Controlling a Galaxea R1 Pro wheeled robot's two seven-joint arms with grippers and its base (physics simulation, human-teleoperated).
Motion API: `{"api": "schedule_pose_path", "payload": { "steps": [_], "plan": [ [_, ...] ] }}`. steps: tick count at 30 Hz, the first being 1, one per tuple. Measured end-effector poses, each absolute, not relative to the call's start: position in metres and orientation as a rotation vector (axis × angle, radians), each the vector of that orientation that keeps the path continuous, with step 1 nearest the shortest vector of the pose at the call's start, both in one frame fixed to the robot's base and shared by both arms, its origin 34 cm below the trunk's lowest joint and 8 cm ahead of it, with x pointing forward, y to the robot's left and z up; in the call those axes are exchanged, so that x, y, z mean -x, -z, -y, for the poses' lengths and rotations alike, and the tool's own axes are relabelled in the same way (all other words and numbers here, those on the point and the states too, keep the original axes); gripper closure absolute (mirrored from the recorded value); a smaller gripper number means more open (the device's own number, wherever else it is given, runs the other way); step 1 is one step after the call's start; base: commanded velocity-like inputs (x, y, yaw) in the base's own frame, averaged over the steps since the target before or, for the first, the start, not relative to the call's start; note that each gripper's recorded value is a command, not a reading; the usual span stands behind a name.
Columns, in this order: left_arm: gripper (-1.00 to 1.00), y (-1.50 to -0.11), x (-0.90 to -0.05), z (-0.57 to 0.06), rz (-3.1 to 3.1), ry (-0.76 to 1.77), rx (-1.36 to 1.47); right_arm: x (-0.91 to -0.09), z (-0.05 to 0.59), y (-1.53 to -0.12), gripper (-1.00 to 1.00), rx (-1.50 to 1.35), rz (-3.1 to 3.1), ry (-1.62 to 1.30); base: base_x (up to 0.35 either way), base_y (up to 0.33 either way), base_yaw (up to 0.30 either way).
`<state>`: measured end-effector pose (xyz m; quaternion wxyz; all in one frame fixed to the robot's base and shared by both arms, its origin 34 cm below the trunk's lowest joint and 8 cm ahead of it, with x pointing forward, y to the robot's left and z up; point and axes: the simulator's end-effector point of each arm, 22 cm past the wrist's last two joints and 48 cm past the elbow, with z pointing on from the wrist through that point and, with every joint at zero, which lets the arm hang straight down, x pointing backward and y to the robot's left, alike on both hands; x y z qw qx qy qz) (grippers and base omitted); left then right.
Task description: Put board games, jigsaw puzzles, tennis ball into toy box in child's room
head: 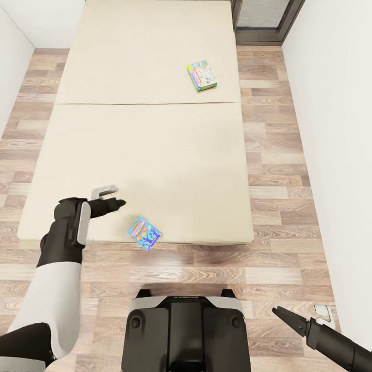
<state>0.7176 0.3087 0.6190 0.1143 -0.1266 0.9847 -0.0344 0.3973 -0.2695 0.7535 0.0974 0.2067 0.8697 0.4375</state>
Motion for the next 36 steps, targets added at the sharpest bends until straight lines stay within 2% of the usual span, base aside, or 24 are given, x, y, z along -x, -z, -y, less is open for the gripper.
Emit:
{"api": "schedule_pose_path", "payload": {
  "steps": [9,14,25,36],
  "plan": [
    [-1.0,-0.663,-0.713,-0.351,-2.819,0.371,0.289,-0.397,0.27,-0.754,-1.0,-0.61,-2.575,-1.295,0.0,0.0,0.0],
    [-1.0,-0.687,-0.665,-0.375,-2.808,0.639,0.256,-0.398,0.272,-0.754,-1.0,-0.607,-2.577,-1.293,0.0,0.0,0.0],
    [-1.0,-0.773,-0.557,-0.415,-2.604,1.111,0.409,-0.399,0.279,-0.755,-1.0,-0.612,-2.573,-1.271,0.0,0.0,0.0],
    [-1.0,-0.778,-0.486,-0.428,-2.626,1.093,0.511,-0.399,0.281,-0.754,-1.0,-0.62,-2.571,-1.255,0.0,0.001,0.004]
  ]
}}
